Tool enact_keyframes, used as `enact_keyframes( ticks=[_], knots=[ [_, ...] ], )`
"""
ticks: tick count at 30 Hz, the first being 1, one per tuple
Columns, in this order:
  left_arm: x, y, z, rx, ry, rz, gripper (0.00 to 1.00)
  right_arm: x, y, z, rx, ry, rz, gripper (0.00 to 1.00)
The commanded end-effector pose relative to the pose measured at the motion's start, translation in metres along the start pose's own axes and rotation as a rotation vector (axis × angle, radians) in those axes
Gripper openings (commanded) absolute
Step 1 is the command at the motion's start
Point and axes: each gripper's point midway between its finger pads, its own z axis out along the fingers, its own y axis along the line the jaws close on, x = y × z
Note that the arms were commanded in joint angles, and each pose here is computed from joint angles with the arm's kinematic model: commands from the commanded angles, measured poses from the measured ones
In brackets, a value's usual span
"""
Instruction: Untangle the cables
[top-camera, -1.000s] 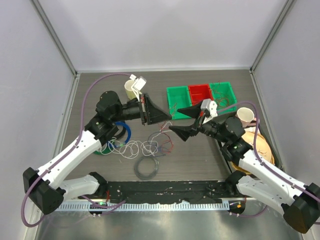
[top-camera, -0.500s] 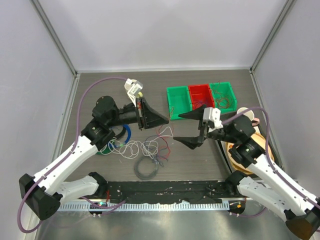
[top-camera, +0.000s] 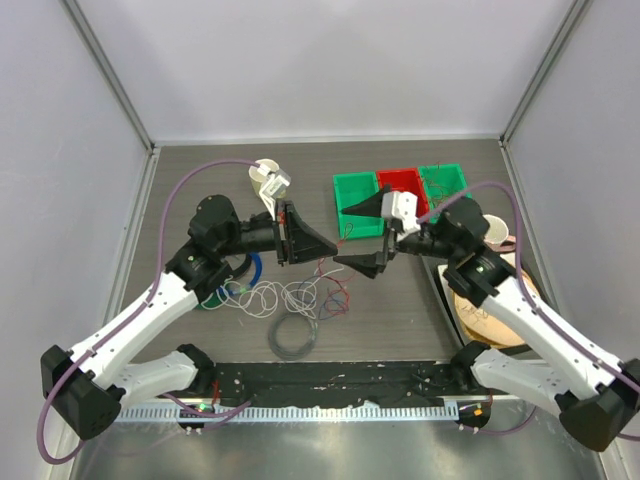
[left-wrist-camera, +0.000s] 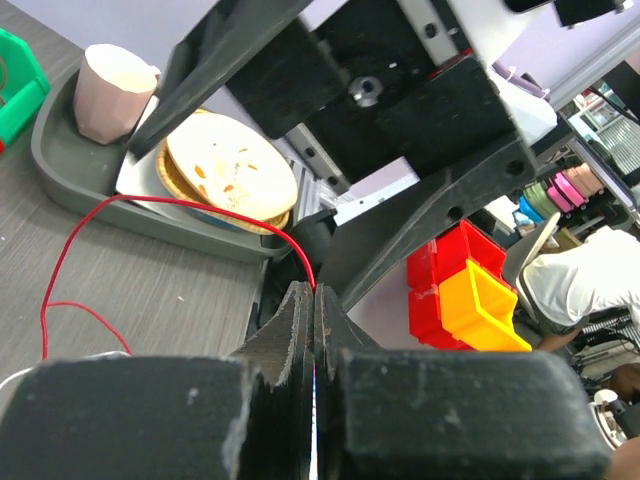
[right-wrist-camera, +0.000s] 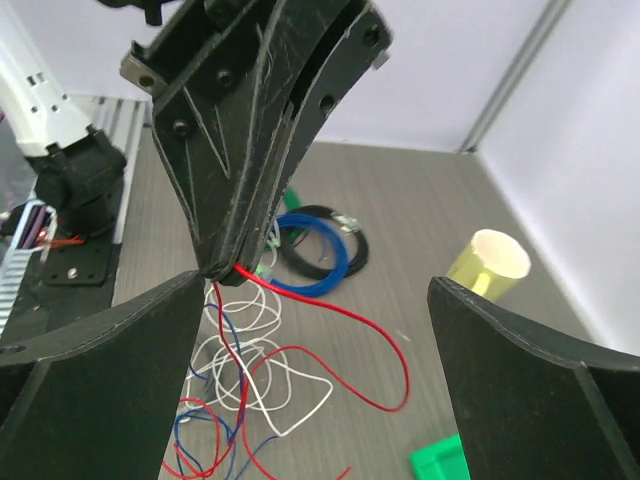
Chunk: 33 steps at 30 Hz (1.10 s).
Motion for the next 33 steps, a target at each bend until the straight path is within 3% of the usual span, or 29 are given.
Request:
enact_keyframes(
  ticks=[1, 6, 11, 16, 22, 25, 27, 29, 32, 33],
  knots=[
    [-0.009, -0.012, 0.0, 0.046, -0.022, 0.069, 0.0, -0.005, 0.015, 0.017, -0.174, -0.021, 0.007, 1.0],
    [-0.016, -0.006, 0.0, 0.001, -0.056, 0.055, 0.0, 0.007, 0.013, 0.031, -0.164, -0.032, 0.119, 1.0],
    [-0.032, 0.006, 0.001, -0.076, -0.162, 0.029, 0.0, 0.003, 0.004, 0.044, -0.014, -0.125, 0.201, 1.0],
    [-0.046, 0.019, -0.002, -0.161, -0.245, 0.002, 0.0, 0.027, 0.004, 0.055, 0.099, -0.113, 0.302, 1.0],
    [-0.047, 0.018, 0.0, -0.142, -0.264, -0.027, 0.0, 0.039, -0.014, 0.067, 0.226, -0.163, 0.366, 0.91],
    [-0.047, 0.018, 0.0, -0.135, -0.268, -0.036, 0.0, 0.046, -0.025, 0.071, 0.29, -0.187, 0.398, 0.76],
    [-0.046, 0.019, 0.0, -0.138, -0.269, -0.043, 0.0, 0.049, -0.029, 0.073, 0.312, -0.192, 0.416, 0.42],
    [-0.046, 0.021, -0.001, -0.156, -0.268, -0.045, 0.0, 0.053, -0.034, 0.073, 0.342, -0.179, 0.439, 0.01],
    [-0.045, 0.026, -0.006, -0.196, -0.28, -0.039, 0.0, 0.058, -0.036, 0.067, 0.375, -0.151, 0.449, 0.01],
    [-0.046, 0.025, -0.009, -0.206, -0.287, -0.029, 0.11, 0.06, -0.039, 0.064, 0.403, -0.148, 0.454, 0.01]
  ],
)
